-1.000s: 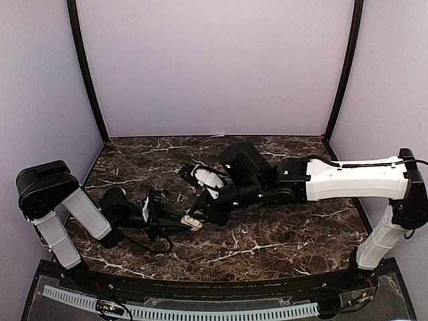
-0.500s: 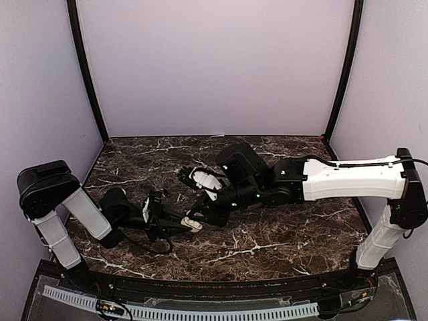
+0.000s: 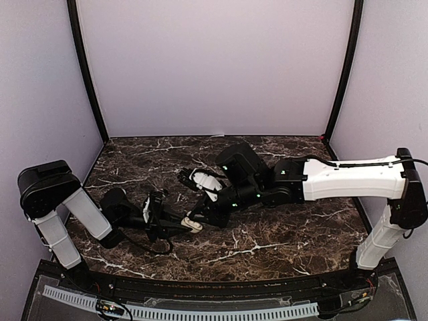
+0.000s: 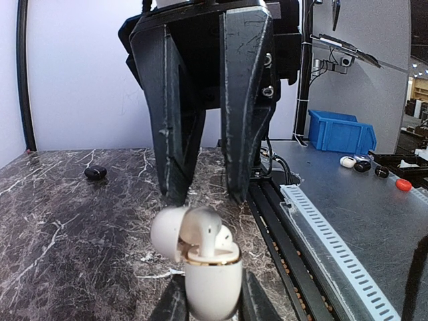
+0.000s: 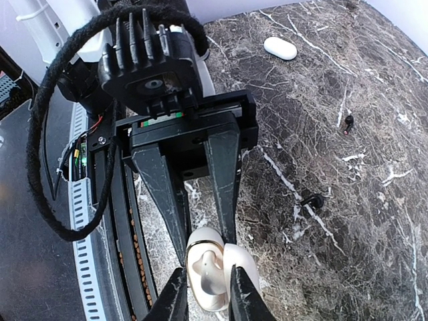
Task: Insert the wireless bluetooth earbuds into the charging case
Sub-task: Adjust the left earbud in the left side groove of the charging case.
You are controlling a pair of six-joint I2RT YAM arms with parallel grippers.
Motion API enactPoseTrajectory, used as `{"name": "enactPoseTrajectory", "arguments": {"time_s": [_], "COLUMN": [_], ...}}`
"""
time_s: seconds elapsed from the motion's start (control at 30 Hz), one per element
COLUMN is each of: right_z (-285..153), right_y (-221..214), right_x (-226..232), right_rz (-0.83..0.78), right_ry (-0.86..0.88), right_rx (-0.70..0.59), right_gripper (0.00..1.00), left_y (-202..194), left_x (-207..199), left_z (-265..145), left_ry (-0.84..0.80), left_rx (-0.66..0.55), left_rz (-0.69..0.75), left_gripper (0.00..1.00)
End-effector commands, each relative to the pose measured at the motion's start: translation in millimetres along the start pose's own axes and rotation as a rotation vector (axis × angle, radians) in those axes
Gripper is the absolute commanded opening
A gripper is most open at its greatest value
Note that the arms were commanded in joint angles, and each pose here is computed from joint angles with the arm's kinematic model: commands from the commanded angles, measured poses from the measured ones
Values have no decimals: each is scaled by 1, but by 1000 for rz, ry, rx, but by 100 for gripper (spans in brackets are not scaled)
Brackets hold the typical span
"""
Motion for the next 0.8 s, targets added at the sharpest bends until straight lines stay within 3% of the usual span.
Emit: {"name": "enactPoseTrajectory", "arguments": {"time_s": [0.0,0.47,0.77], "right_z": [-3,-3,-30], "right_y": [2,9,18], "right_x": [-1,1,-16], "right_rz": [8,17,27], "right_ry": [1,28,-140], "right_rx": [8,-15,-80], "right_gripper": [21,20,26], "left_y": [38,38,37], "left_x": [-12,-11,-11], "left_z": [0,0,0], "left_ry": [-47,-39,-38], "left_rx": [-140,-141,-140], "left_rz": [203,198,199], "left_gripper": [0,0,0]}}
Point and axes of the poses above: each gripper's point midway between its finger pads, its own z axis out along the fingers, its own x axis along the line the jaws close on, y = z × x, the point moved 4 cm from there along -z, back along the fingers, and after that the axes turned 11 degrees about -z, right-handed, at the moved point
